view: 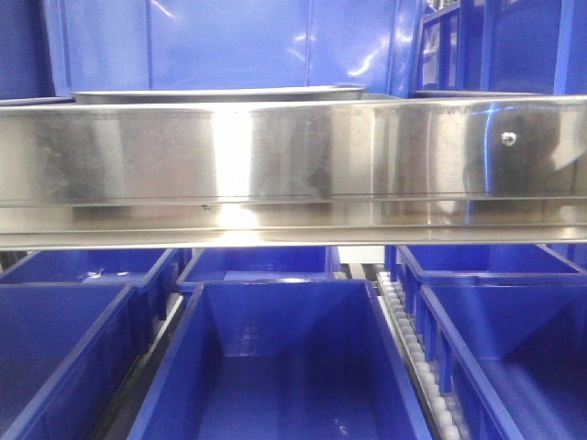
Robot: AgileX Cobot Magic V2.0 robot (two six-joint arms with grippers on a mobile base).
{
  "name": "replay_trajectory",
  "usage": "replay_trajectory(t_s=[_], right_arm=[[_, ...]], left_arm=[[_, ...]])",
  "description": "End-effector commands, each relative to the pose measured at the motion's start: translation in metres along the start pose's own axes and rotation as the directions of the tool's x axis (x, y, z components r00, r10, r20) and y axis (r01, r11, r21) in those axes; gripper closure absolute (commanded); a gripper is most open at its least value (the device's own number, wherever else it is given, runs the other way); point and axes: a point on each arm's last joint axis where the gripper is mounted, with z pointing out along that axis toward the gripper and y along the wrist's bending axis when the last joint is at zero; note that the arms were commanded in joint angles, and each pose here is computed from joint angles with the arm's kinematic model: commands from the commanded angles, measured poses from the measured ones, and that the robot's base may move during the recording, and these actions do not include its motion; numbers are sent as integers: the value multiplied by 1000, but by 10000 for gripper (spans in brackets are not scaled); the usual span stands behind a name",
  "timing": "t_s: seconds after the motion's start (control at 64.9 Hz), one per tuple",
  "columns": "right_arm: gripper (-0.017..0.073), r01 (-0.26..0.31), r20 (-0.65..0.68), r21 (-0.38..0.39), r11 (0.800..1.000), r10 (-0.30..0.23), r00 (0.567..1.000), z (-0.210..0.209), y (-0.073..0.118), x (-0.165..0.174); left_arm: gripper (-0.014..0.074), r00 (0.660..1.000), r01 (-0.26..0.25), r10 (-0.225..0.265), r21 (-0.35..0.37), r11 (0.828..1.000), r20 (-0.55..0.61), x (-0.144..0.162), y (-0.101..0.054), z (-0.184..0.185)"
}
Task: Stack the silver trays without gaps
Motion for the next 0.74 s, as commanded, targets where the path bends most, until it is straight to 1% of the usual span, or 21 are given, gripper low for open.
replay_trajectory(t_s=[0.0,0.725], right_arm=[[638,-2,18,0,1000,2,1000,0,0,-1],[638,-2,18,0,1000,2,1000,0,0,-1]], left_arm=[[599,1000,6,-6,-2,1000,15,-2,0,-1],[599,1000,6,-6,-2,1000,15,-2,0,-1]])
